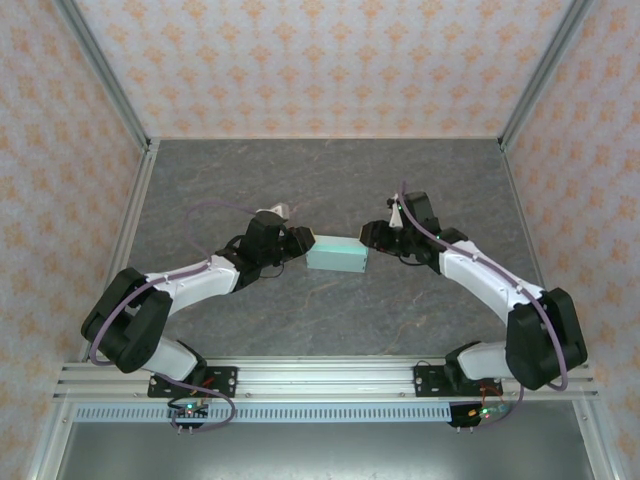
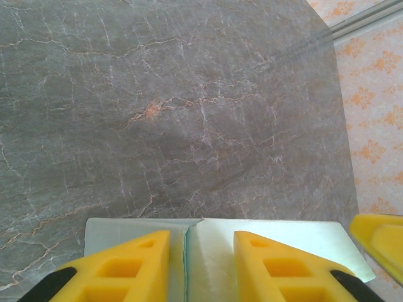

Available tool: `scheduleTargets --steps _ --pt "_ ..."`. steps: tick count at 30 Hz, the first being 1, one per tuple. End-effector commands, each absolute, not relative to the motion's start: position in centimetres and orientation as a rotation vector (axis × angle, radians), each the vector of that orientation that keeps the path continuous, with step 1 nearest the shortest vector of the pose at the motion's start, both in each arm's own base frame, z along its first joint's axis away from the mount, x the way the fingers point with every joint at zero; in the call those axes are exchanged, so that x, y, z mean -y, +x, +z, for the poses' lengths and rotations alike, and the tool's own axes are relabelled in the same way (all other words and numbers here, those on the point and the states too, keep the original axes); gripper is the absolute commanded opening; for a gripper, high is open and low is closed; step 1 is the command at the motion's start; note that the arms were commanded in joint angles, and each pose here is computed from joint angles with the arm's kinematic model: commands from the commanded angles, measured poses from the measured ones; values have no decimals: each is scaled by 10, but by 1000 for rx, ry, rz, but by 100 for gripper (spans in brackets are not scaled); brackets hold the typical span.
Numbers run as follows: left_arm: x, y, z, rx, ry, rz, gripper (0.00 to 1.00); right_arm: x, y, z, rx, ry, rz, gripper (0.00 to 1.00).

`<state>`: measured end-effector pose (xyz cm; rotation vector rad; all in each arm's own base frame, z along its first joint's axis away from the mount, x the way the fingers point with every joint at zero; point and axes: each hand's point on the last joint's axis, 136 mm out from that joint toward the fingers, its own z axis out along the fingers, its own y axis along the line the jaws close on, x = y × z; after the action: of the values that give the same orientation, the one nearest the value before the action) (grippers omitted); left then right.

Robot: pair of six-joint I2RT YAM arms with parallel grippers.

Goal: Fold the paper box

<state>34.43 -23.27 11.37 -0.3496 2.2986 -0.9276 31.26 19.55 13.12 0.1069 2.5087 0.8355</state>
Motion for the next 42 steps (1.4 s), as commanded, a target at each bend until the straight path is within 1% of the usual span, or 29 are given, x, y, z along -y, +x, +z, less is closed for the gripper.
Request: scheduleTargets --steps 1,5,9,13,22,28,32,38,42 --pt "216 325 78 -2422 -390 -790 30 -199 307 117 -2516 147 900 43" --pt "216 321 73 -2430 -386 -801 29 -193 302 96 -2539 185 884 38" --pt "215 314 62 -2451 -383 -803 25 -187 298 83 -2543 211 878 33" --pt "214 311 53 -2469 -384 -794 23 -184 298 71 -2555 228 860 28" --pt "212 304 42 -2500 -372 -786 23 -183 287 46 -2579 272 890 25" --pt "204 291 13 -2548 -413 -764 15 -175 279 29 -2600 324 855 21" --pt "207 289 2 -2564 -433 -782 14 -176 278 21 -2608 347 866 19" --pt "209 297 25 -2527 -391 -772 13 -180 286 36 -2584 327 877 18" --pt "208 299 47 -2491 -353 -749 16 -178 289 57 -2548 289 859 19"
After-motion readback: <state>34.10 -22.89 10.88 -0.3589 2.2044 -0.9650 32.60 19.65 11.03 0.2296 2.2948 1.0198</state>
